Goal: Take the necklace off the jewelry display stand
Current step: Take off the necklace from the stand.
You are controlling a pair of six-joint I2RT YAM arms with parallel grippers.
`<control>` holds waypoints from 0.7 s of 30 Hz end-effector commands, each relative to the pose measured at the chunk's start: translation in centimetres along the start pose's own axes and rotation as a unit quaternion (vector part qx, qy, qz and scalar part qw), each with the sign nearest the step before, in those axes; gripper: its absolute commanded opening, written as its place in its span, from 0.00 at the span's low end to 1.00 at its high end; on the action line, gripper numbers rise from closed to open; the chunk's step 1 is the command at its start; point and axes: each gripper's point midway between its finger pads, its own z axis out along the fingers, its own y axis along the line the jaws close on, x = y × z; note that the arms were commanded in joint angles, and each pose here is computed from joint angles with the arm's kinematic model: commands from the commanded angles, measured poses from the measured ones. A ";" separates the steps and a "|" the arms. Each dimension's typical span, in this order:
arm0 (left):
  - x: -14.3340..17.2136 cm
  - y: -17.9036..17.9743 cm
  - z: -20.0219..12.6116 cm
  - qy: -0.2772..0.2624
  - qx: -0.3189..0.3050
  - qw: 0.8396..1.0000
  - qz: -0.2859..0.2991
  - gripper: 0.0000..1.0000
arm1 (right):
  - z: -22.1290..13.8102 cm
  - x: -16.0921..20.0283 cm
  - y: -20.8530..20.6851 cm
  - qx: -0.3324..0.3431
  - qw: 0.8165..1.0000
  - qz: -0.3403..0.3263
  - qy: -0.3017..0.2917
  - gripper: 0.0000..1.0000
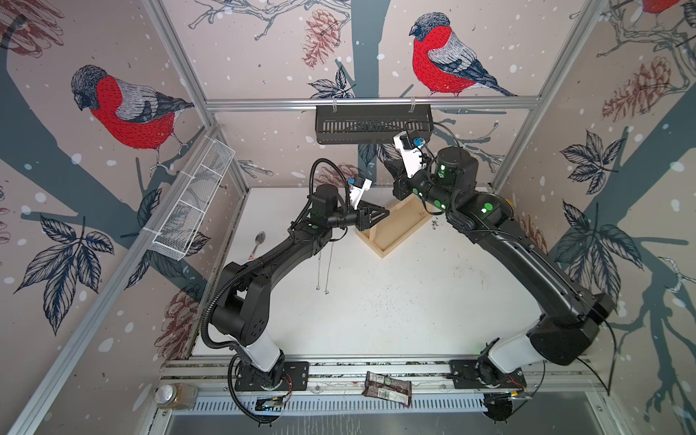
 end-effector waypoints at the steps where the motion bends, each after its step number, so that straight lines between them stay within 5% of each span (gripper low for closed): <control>1: -0.6 -0.6 0.0 -0.010 0.010 1.000 0.019 0.33 | -0.1 -0.9 0.2 -0.005 1.000 -0.009 -0.015 0.04; 21: -0.5 -0.3 0.1 -0.009 0.004 1.000 0.017 0.27 | 0.1 -1.8 0.4 -0.007 1.000 -0.011 -0.022 0.04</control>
